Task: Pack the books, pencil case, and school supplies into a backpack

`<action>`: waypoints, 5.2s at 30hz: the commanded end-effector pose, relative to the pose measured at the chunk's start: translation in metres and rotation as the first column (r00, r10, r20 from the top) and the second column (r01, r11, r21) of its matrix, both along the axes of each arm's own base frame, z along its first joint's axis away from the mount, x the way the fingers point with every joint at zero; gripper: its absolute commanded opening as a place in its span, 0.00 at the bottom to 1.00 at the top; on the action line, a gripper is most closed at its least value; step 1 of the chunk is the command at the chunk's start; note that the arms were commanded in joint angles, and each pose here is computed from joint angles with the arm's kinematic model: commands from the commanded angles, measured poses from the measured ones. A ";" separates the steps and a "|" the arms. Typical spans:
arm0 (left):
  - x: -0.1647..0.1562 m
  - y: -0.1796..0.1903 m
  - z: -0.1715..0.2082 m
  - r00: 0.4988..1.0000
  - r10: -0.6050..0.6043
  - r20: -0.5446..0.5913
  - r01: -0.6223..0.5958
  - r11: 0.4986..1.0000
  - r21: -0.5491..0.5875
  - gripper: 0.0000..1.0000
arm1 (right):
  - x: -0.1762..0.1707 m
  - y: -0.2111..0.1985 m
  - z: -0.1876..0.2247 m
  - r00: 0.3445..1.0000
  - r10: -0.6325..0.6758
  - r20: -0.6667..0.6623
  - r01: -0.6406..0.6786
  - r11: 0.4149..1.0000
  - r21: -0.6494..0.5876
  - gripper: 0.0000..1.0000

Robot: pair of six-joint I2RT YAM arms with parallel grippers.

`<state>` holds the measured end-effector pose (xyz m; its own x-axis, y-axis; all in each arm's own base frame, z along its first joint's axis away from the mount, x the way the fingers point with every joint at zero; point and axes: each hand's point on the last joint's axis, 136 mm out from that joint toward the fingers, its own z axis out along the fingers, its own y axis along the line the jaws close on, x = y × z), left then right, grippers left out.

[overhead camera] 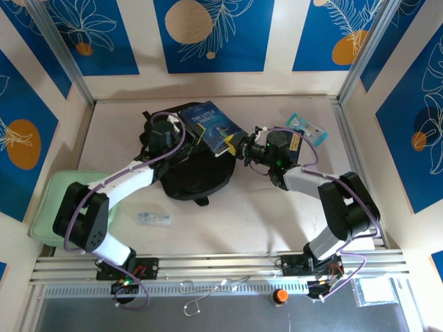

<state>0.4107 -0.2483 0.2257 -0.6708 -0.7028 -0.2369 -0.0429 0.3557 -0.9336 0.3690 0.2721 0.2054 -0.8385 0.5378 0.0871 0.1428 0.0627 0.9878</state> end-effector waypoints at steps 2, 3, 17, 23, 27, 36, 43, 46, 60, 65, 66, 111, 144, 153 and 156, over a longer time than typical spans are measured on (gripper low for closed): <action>-0.018 0.002 -0.008 0.991 -0.136 0.018 0.129 0.968 0.217 0.50 | -0.004 -0.016 0.009 0.998 0.003 0.057 0.002 0.996 -0.086 0.03; -0.022 0.004 -0.017 0.988 -0.157 -0.004 0.152 0.950 0.273 0.56 | -0.006 -0.021 0.006 0.998 0.004 0.059 0.003 0.994 -0.109 0.02; -0.084 0.002 -0.098 0.814 -0.539 -0.217 0.536 0.552 0.639 0.74 | -0.032 -0.100 -0.010 0.995 -0.024 0.098 0.064 0.899 -0.434 0.02; -0.098 -0.026 -0.092 0.704 -0.679 -0.207 0.608 0.427 0.669 0.68 | -0.034 -0.118 -0.014 0.994 -0.066 0.085 0.097 0.887 -0.452 0.02; -0.106 -0.044 -0.098 0.644 -0.731 -0.225 0.641 0.357 0.679 0.60 | -0.035 -0.123 -0.019 0.994 -0.081 0.068 0.102 0.889 -0.446 0.02; -0.097 -0.069 -0.114 0.640 -0.716 -0.279 0.670 0.342 0.659 0.37 | -0.037 -0.129 -0.021 0.994 -0.090 0.061 0.107 0.893 -0.437 0.02; -0.100 -0.075 -0.123 0.617 -0.722 -0.313 0.706 0.332 0.626 0.31 | -0.040 -0.133 -0.023 0.994 -0.097 0.059 0.113 0.893 -0.435 0.02; -0.101 -0.075 -0.126 0.611 -0.722 -0.324 0.713 0.324 0.622 0.33 | -0.041 -0.135 -0.024 0.993 -0.099 0.057 0.115 0.893 -0.436 0.02; -0.094 -0.072 -0.120 0.630 -0.704 -0.328 0.691 0.315 0.651 0.07 | -0.041 -0.145 -0.013 0.989 -0.117 0.091 0.145 0.885 -0.443 0.02; -0.073 -0.066 -0.077 0.707 -0.671 -0.221 0.571 0.358 0.739 0.00 | -0.046 -0.158 -0.003 0.983 -0.143 0.117 0.181 0.864 -0.470 0.02; -0.068 -0.065 -0.069 0.725 -0.659 -0.199 0.545 0.372 0.751 0.00 | -0.047 -0.159 -0.002 0.982 -0.143 0.120 0.183 0.860 -0.476 0.02; -0.047 -0.104 0.076 0.696 -0.667 0.265 0.362 0.645 0.673 0.00 | -0.070 -0.041 -0.027 0.999 0.024 -0.038 -0.038 0.912 -0.408 0.03; -0.028 -0.104 0.048 0.746 -0.630 0.215 0.381 0.669 0.638 0.00 | -0.021 0.009 -0.134 0.959 -0.069 -0.274 -0.085 0.854 -0.513 0.44; -0.029 -0.102 0.048 0.741 -0.636 0.214 0.388 0.666 0.637 0.00 | -0.022 0.020 -0.149 0.947 -0.063 -0.315 -0.115 0.850 -0.514 0.36; -0.028 -0.101 0.048 0.745 -0.633 0.212 0.387 0.668 0.635 0.00 | -0.017 0.027 -0.153 0.947 -0.051 -0.316 -0.122 0.855 -0.504 0.29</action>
<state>0.3792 -0.3451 0.2515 -0.6854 0.0818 -0.7236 0.5729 0.6739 -0.4665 0.3547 0.2899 0.0621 -0.8230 0.5671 0.0324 0.4061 0.5476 0.7316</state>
